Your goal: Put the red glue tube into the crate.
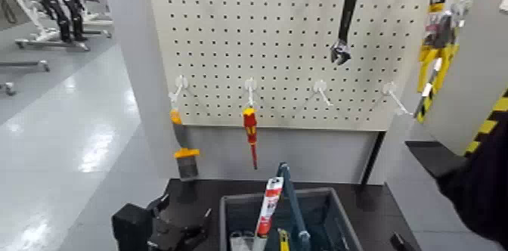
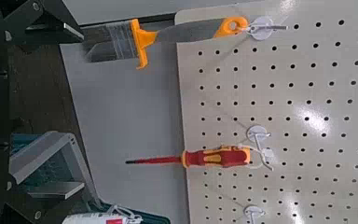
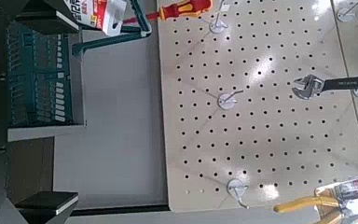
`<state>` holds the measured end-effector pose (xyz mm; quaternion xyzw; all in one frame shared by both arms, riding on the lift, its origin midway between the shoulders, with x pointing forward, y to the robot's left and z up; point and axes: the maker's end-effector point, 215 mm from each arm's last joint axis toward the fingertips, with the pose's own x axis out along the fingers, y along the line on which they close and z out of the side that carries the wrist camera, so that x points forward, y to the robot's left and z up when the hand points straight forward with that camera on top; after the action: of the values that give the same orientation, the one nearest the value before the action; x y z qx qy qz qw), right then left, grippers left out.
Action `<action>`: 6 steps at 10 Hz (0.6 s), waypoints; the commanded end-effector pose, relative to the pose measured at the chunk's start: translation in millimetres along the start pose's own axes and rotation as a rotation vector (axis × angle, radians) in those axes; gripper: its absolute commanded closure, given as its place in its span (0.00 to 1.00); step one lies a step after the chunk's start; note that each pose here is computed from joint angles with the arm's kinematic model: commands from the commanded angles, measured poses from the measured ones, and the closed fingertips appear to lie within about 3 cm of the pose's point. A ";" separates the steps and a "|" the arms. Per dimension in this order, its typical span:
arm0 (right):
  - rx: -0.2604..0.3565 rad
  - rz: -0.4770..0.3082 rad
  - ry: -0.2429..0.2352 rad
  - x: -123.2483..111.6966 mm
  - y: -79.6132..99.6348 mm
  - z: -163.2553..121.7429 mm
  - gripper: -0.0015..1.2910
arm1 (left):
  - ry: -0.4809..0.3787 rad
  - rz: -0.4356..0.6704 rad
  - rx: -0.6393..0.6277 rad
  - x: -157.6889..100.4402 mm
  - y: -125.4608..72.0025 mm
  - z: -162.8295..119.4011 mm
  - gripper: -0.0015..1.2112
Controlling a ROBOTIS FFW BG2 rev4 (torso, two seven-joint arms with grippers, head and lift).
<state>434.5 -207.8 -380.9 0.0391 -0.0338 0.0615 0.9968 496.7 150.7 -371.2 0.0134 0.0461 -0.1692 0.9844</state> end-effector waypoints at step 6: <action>0.002 0.006 0.010 -1.4 2.5 -3.0 0.06 | -0.051 0.020 0.052 -12.0 0.7 6.1 0.15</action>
<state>433.1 -206.0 -383.3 0.0399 -0.0297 0.0635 0.9967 486.3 154.8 -363.4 0.0356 0.0159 -0.1615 0.9861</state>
